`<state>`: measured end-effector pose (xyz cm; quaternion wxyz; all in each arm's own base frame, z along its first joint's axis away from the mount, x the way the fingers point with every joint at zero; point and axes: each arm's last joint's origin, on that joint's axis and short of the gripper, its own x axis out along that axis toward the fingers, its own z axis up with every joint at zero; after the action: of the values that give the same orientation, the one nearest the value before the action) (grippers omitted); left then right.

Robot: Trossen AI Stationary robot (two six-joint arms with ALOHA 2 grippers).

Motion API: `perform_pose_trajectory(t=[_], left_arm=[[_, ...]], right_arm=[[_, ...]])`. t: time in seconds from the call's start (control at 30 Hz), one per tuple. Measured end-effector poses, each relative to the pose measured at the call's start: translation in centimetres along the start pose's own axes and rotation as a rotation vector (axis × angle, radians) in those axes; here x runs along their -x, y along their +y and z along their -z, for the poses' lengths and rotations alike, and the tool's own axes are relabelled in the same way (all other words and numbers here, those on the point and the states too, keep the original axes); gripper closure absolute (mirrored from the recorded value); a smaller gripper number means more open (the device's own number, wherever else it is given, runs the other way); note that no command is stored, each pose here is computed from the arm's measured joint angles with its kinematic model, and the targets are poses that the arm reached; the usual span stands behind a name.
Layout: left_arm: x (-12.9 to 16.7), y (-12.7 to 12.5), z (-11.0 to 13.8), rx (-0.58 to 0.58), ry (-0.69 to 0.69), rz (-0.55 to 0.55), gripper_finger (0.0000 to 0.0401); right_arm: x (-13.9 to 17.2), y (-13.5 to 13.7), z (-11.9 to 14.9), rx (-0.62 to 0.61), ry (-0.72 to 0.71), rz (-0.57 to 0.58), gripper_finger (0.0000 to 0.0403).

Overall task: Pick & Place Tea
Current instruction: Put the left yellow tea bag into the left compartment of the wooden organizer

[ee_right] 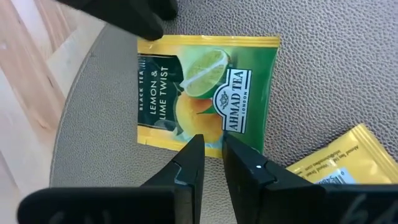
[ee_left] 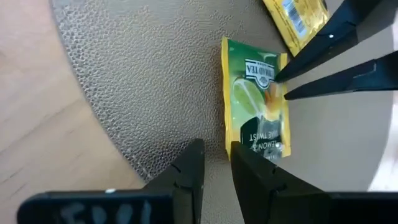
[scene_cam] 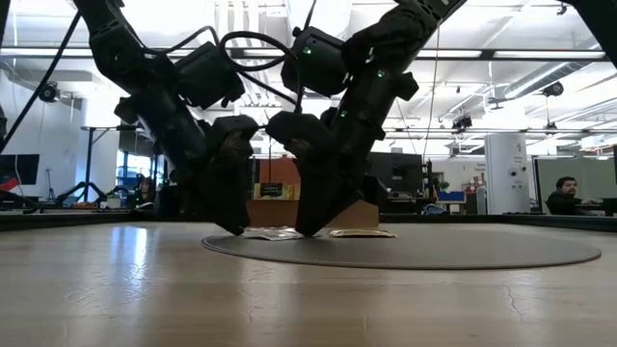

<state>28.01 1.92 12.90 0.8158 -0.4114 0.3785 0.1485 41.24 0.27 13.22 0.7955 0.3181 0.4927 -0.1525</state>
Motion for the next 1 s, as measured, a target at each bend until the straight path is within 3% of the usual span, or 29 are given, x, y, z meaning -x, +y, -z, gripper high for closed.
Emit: perform_pose_trajectory(t=[0.17, 0.5, 1.0], left_arm=[[0.0, -0.5, -0.2, 0.008, 0.003, 0.068, 0.0323], [0.0, -0.6, -0.3, 0.008, 0.009, 0.096, 0.0323], [-0.2, -1.6, -0.4, -0.054, -0.02, 0.192, 0.0323]], right_arm=[[-0.1, 0.0, 0.1, -0.012, -0.002, -0.01, 0.0344], [-0.1, 0.4, -0.5, -0.045, -0.059, -0.065, 0.0344], [-0.2, 0.1, -0.6, -0.089, -0.072, -0.051, 0.0344]])
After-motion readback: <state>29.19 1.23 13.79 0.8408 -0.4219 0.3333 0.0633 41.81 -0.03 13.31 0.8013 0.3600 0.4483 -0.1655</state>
